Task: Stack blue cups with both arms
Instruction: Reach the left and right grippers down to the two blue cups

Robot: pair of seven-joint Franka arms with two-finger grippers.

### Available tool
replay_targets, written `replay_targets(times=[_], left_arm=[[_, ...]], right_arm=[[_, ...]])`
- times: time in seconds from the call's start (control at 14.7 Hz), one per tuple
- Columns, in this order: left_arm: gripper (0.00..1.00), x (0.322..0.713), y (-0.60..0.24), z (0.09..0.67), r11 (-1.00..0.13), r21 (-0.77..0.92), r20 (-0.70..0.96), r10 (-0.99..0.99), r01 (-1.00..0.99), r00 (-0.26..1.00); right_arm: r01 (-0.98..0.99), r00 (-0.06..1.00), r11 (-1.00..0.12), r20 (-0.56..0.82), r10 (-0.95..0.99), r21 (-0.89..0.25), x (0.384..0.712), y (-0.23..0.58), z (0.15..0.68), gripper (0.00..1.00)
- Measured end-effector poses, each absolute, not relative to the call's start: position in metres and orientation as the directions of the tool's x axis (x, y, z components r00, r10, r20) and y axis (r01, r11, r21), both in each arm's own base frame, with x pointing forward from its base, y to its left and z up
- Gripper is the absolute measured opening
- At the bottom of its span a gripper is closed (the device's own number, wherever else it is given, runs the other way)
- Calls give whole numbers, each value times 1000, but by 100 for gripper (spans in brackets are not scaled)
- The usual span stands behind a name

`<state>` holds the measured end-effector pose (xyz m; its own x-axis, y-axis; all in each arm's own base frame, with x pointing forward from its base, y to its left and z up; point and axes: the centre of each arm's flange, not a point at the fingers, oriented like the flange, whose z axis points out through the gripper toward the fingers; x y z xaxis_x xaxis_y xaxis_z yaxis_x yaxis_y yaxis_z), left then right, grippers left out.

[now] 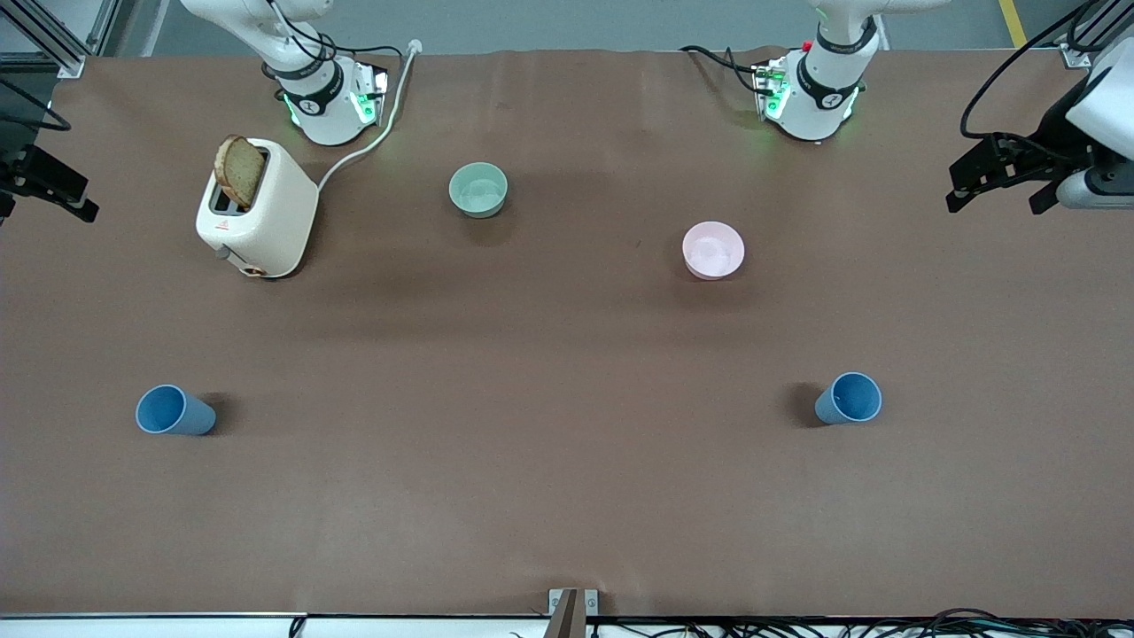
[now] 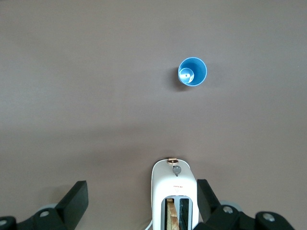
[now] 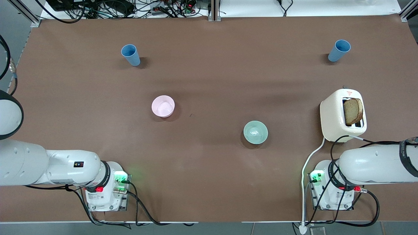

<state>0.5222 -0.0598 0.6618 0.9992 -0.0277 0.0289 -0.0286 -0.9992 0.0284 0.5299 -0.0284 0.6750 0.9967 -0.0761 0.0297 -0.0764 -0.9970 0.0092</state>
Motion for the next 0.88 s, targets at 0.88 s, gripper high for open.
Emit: replay_targets(times=[0.88], left_arm=[[100,621,-14,427,-1000,-14,98,20,21,995]], right_arm=[[-32,999,-999,16,-32,11,533,-27,666,100]])
